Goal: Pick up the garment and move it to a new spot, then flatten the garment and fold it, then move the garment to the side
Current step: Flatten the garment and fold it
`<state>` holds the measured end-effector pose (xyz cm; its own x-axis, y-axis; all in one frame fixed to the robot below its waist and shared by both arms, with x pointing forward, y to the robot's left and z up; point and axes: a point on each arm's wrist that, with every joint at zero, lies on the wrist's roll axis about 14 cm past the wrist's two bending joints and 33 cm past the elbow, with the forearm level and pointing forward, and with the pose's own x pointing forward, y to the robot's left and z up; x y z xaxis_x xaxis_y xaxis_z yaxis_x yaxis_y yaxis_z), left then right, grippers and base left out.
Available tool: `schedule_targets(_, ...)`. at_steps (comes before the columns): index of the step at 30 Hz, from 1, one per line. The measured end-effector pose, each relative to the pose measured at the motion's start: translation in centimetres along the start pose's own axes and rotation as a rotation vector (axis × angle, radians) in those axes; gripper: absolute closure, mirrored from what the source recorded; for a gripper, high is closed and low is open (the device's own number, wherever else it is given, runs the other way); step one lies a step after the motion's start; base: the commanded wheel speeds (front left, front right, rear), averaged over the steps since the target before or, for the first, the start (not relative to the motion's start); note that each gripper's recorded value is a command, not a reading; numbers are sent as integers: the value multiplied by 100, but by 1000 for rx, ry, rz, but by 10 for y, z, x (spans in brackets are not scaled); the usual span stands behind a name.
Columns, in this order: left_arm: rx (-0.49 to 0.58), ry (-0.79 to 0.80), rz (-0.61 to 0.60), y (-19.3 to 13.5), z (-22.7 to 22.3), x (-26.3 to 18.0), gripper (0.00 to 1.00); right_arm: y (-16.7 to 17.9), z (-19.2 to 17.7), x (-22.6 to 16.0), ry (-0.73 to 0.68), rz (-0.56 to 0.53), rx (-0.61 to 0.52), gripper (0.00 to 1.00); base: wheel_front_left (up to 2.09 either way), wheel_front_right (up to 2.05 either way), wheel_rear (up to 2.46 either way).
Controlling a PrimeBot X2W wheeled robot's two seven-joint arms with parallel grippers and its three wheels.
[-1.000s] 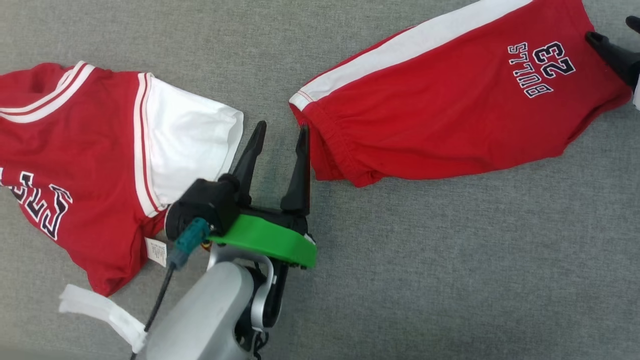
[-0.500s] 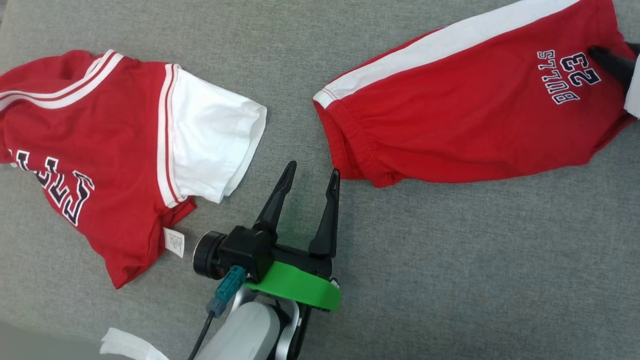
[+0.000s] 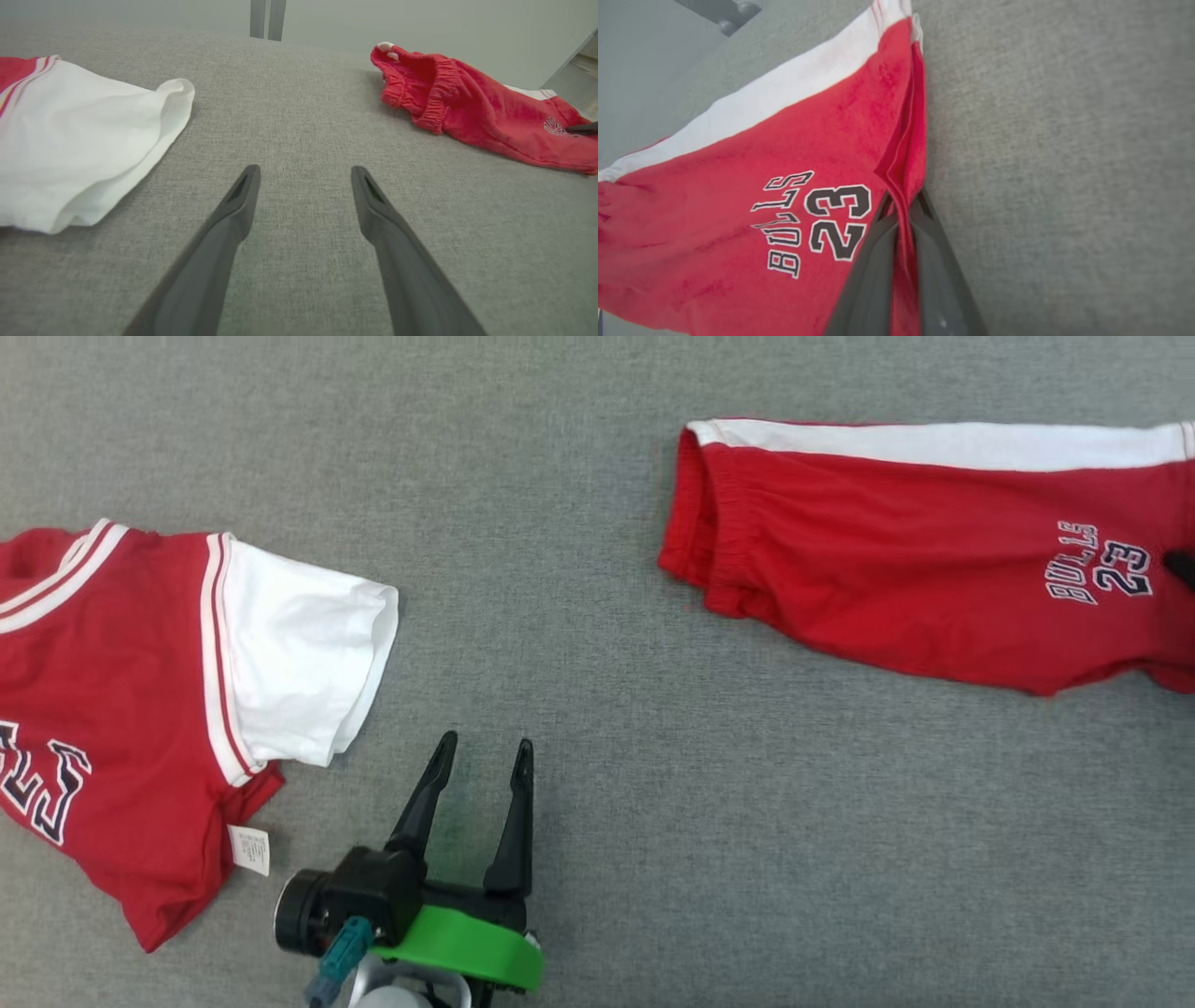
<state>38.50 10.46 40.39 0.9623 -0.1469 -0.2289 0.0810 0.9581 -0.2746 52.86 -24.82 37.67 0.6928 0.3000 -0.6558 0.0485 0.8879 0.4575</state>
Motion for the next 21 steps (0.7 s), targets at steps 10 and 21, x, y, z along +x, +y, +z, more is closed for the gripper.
schedule_targets(10, -39, -1, -9, -5, -1, -26, 0, -100, 72, -115, -281, -266, 101, 100, 0, 0, 0)
schedule_targets(21, -77, -29, -28, -13, 8, -32, 0, 20, 57, -91, -182, 40, -100, 100, 0, 0, 0)
